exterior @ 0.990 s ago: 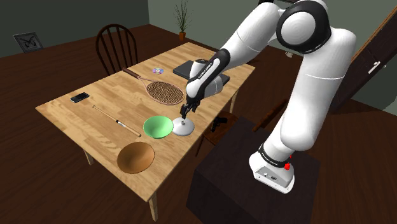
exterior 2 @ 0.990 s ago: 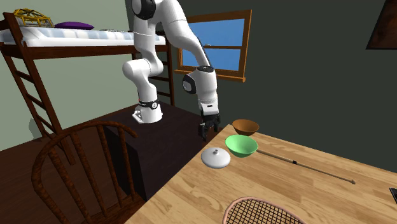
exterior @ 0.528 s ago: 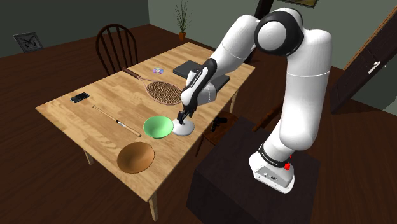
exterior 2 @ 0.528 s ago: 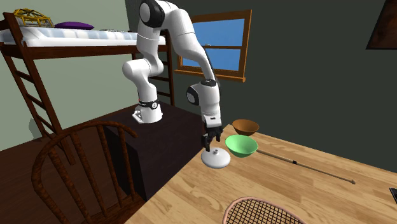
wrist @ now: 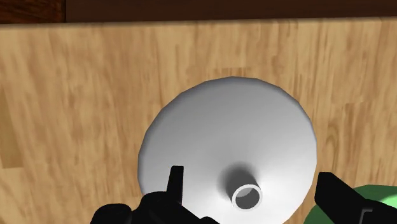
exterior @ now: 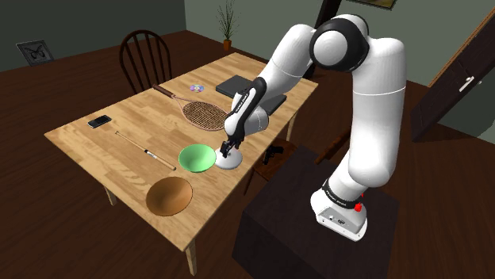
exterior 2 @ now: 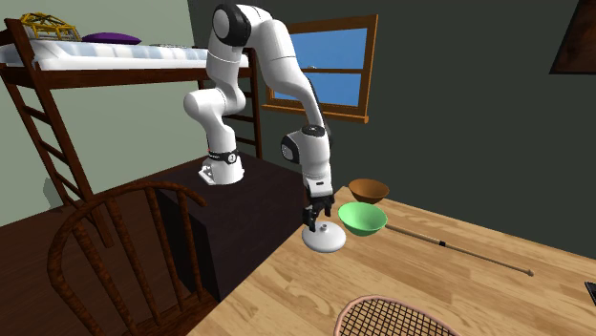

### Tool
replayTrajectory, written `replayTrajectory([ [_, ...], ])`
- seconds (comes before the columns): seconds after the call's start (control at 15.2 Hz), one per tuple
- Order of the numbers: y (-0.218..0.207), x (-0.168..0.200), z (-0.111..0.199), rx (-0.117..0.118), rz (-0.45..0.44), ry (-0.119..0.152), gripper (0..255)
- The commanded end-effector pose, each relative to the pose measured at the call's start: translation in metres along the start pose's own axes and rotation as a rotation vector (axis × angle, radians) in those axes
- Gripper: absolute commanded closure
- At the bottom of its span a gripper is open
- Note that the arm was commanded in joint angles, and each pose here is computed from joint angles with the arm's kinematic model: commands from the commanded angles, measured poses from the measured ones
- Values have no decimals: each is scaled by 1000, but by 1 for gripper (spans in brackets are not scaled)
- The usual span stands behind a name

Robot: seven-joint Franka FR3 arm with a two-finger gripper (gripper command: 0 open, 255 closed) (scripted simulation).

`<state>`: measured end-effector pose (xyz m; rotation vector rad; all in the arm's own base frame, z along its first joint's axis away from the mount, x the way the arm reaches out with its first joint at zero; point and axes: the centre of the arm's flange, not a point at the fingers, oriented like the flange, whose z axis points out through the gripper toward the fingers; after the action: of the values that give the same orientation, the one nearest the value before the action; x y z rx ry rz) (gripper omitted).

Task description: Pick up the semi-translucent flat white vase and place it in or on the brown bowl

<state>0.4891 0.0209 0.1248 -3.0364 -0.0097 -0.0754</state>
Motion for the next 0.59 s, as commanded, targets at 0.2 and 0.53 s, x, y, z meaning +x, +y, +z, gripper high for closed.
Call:
replayTrajectory([
  [0.2,0,0,0,0,0,0,255],
  [0.53,0,0,0,0,0,0,255],
])
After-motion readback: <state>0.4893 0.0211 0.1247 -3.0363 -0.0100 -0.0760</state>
